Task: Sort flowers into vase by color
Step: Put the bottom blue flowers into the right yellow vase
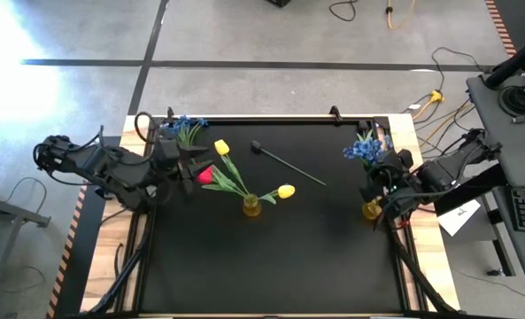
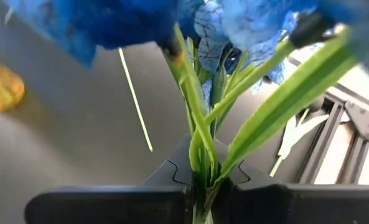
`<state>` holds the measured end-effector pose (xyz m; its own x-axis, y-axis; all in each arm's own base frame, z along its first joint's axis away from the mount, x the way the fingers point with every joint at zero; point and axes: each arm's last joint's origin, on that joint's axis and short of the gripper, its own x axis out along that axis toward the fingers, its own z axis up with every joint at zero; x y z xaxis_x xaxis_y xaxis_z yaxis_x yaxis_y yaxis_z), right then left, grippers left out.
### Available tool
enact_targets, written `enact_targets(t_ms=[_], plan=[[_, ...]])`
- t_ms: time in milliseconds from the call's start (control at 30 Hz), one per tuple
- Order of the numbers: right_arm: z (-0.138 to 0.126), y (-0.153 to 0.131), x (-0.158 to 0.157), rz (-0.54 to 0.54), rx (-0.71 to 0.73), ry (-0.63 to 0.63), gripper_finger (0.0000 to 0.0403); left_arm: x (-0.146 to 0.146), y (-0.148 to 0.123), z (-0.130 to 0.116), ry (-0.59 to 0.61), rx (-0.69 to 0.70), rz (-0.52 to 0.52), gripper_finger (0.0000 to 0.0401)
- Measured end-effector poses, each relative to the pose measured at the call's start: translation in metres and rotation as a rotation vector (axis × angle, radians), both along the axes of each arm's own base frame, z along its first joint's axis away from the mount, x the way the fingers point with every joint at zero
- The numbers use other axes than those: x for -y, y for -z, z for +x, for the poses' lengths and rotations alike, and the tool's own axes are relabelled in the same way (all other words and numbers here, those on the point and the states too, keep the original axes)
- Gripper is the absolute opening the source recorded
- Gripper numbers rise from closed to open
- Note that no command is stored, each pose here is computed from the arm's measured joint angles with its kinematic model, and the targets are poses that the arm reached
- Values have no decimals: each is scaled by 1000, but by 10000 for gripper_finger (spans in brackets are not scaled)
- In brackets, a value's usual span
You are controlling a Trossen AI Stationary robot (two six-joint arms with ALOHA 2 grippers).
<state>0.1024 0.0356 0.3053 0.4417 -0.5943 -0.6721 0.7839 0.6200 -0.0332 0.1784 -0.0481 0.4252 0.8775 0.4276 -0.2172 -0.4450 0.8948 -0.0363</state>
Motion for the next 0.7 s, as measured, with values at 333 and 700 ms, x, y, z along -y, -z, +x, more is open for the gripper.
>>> enact_targets(t_ms=[333, 700], plan=[[5, 16, -2, 41, 134, 121, 13, -3, -3, -7, -2, 22, -14, 148], [24, 15, -11, -51, 244, 31, 13, -2, -2, -5, 0, 13, -16, 148]])
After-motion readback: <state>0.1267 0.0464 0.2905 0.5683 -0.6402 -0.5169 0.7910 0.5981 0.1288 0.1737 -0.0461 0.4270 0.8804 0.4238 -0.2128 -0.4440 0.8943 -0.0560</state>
